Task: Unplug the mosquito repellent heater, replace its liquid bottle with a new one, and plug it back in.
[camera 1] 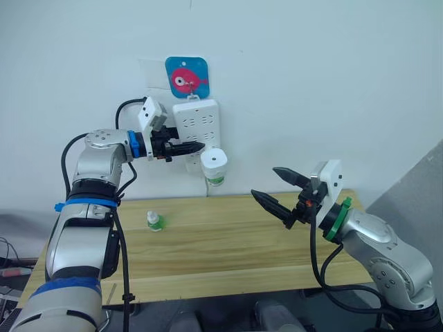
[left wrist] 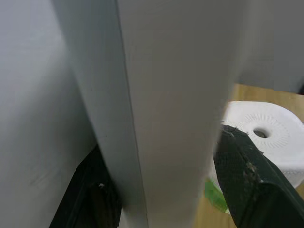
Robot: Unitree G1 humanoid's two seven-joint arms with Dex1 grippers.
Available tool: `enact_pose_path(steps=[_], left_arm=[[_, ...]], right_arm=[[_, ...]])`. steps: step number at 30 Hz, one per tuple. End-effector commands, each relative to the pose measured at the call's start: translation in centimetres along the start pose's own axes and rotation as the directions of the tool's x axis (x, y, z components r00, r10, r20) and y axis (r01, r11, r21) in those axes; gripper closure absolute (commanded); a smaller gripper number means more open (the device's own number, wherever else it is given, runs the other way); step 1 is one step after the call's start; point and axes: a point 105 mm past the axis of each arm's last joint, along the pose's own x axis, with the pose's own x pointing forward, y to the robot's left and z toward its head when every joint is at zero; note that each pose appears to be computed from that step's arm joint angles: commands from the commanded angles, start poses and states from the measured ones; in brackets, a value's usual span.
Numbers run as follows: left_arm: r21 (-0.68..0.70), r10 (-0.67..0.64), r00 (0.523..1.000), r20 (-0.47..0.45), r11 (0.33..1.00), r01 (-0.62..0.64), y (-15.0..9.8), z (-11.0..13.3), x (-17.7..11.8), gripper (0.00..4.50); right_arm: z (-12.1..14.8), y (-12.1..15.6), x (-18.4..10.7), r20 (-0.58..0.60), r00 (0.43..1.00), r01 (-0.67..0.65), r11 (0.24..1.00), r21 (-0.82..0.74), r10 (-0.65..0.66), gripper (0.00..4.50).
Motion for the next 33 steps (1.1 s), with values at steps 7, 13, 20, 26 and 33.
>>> enact_pose_path(steps=[7, 13, 20, 26, 33], left_arm=[[-0.021, -0.016, 0.998, 0.066, 1.0, 0.017, -0.2, 2.1, -0.3, 3.15], [-0.048, 0.009, 0.997, 0.073, 0.999, -0.005, -0.1, 1.8, 0.0, 3.15], [-0.055, 0.009, 0.997, 0.07, 0.998, -0.005, -0.2, 1.5, 0.2, 3.15], [-0.047, 0.024, 0.997, 0.074, 0.999, -0.02, -0.2, 1.5, 0.3, 3.15], [-0.041, 0.038, 0.996, 0.078, 0.999, -0.035, -0.1, 1.6, 0.1, 3.15]], right_arm=[[-0.5, 1.2, 2.3, -0.018, 0.999, 0.043, 0.999, 0.015, -0.042, 0.0], [-0.6, 0.8, 5.0, -0.053, 0.991, 0.126, 0.991, 0.041, -0.124, 0.0], [0.6, 1.1, 8.4, -0.033, 0.985, 0.17, 0.985, 0.008, -0.17, 0.0], [1.8, 1.5, 11.4, 0.014, 0.984, 0.176, 0.984, -0.027, -0.175, 0.0], [2.8, 0.9, 12.8, 0.064, 0.973, 0.225, 0.972, -0.064, -0.221, 0.0]])
